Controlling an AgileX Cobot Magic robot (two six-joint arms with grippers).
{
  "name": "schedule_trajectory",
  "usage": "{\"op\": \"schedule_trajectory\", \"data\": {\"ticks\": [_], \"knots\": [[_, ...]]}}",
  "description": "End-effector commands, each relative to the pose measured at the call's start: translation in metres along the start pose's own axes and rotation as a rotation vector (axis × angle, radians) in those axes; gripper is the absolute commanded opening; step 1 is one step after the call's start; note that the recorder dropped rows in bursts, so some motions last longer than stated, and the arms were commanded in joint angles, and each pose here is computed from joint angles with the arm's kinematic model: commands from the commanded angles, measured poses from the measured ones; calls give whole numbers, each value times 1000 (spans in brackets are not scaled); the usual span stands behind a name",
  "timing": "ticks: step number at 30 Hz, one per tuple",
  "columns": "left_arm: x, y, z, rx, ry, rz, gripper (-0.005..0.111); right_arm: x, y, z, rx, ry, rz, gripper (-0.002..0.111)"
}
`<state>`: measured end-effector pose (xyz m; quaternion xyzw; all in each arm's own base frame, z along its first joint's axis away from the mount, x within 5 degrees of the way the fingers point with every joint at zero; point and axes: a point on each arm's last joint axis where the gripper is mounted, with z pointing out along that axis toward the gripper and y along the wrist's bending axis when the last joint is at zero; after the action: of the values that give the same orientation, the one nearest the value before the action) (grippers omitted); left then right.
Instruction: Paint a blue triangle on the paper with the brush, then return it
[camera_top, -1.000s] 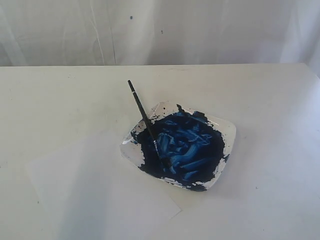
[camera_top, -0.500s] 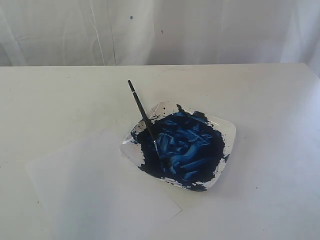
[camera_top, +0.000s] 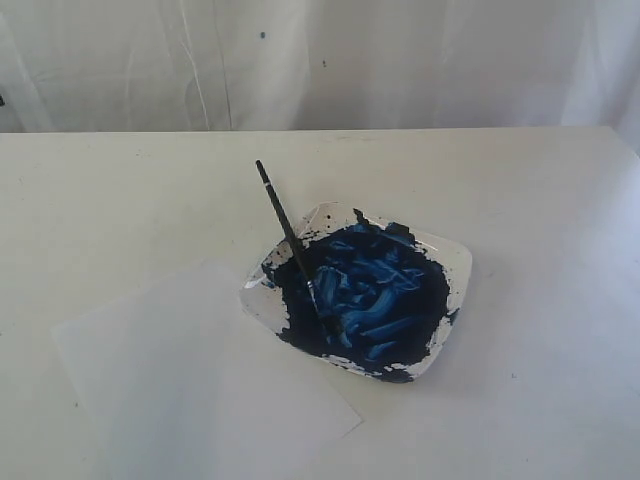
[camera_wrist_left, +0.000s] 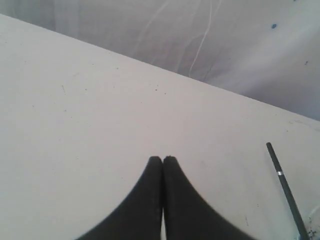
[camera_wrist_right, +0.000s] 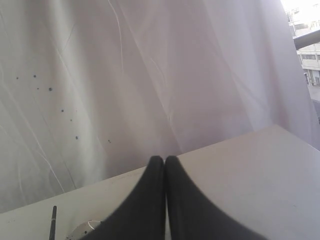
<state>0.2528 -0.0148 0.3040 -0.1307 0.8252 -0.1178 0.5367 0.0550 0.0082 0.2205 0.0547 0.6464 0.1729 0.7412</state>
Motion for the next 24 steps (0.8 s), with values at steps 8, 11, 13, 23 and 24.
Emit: {"op": "schedule_trajectory", "data": {"ticks": [8,11,13,23,24], "knots": [[36,-81,-15,302,101,187,0,1,0,0,2,6,4,0],[49,-104,-26,405,103,329,0,1,0,0,2,6,4,0],[57,-116,-33,455,126,352,0,1,0,0,2,6,4,0],[82,-152,-62,656,231,108,0,1,0,0,2,6,2,0],[86,-153,-63,677,229,120,0,1,0,0,2,6,2,0]]}}
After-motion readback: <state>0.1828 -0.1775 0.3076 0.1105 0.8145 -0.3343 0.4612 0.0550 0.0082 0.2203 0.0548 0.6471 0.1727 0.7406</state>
